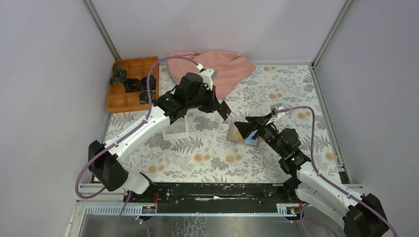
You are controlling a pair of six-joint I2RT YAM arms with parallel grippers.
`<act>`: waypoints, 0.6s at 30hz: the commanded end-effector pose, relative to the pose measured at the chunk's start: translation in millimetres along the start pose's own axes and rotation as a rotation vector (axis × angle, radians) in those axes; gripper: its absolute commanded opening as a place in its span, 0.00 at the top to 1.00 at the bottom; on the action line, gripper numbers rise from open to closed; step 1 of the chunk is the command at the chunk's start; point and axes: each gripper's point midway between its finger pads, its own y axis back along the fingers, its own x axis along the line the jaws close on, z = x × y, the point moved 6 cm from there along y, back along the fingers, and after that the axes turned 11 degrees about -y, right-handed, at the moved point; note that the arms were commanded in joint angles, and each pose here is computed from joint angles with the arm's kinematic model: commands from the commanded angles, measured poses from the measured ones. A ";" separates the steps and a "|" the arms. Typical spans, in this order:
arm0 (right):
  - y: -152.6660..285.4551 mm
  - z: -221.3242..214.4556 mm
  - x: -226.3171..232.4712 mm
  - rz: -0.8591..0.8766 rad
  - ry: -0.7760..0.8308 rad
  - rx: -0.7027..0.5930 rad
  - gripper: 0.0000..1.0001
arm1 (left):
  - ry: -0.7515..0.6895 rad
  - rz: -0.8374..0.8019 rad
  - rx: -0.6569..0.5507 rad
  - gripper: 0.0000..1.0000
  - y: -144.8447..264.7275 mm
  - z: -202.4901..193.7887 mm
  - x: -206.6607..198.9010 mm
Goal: Put the credit cards into the card holder
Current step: Pick up the credit card from the storage box.
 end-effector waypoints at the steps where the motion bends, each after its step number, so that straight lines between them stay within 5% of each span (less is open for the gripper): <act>1: 6.1 12.2 29.2 0.153 0.045 0.006 0.16 | -0.103 -0.256 0.060 1.00 0.5 -8.7 -24.3; 18: 46.6 -0.6 41.3 0.207 0.033 0.145 0.28 | -0.165 -0.715 0.162 1.00 34.1 -37.5 -60.7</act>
